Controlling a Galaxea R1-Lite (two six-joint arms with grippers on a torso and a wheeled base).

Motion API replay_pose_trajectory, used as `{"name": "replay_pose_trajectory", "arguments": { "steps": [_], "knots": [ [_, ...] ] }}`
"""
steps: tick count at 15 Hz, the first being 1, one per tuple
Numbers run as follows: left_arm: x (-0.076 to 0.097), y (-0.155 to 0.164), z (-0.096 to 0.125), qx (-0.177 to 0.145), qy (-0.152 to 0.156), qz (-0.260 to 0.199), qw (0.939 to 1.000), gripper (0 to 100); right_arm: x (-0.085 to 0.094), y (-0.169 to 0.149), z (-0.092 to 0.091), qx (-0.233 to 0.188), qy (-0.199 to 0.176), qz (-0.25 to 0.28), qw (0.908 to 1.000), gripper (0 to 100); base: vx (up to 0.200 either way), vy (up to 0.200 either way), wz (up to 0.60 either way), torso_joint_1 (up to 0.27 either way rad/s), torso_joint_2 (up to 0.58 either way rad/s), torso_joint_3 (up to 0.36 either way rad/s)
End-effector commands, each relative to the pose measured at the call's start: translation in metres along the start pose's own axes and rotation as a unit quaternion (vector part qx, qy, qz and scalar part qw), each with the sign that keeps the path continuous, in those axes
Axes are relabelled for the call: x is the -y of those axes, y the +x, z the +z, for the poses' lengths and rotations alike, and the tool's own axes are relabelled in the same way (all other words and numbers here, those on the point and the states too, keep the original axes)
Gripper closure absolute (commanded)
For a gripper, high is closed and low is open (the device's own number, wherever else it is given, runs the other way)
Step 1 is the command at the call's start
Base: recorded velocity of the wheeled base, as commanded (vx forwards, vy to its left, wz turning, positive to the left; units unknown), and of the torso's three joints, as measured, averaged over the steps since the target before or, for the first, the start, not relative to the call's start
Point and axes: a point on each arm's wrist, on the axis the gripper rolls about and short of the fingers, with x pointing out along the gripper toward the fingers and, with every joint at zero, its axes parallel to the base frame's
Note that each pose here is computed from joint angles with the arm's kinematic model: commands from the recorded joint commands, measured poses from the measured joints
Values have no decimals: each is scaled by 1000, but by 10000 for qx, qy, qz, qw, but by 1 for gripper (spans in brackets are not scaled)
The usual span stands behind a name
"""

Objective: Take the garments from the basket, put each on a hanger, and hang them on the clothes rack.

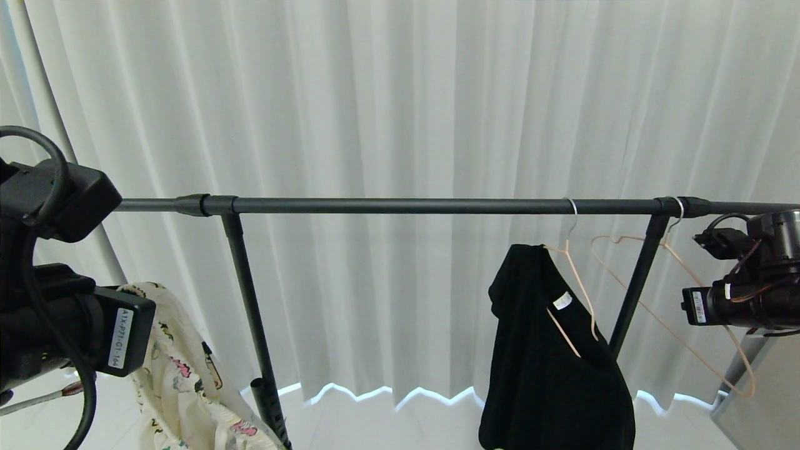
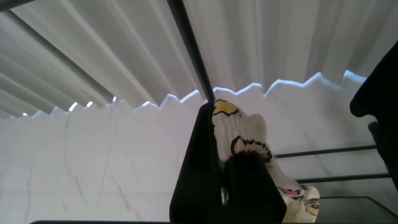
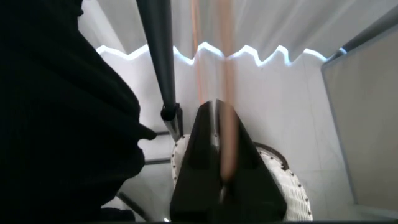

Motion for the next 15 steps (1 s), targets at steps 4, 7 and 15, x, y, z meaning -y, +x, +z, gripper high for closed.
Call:
{"name": "replay_pose_trajectory", "arguments": {
  "steps": [4, 7, 15],
  "knots": [
    [0, 0, 0, 2, 2, 3, 10000, 100, 0, -9, 8, 438, -18, 0, 9990, 100, 0, 0, 0, 0, 0, 0],
    [-1, -1, 0, 22, -9, 3, 10000, 100, -1, -27, 10, 660, -38, 4, 9978, 100, 0, 0, 0, 0, 0, 0],
    [-5, -9, -1, 163, -88, 4, 9998, 100, -2, -75, -22, 1124, -55, -60, 9936, 100, 0, 0, 0, 0, 0, 0]
  ]
}}
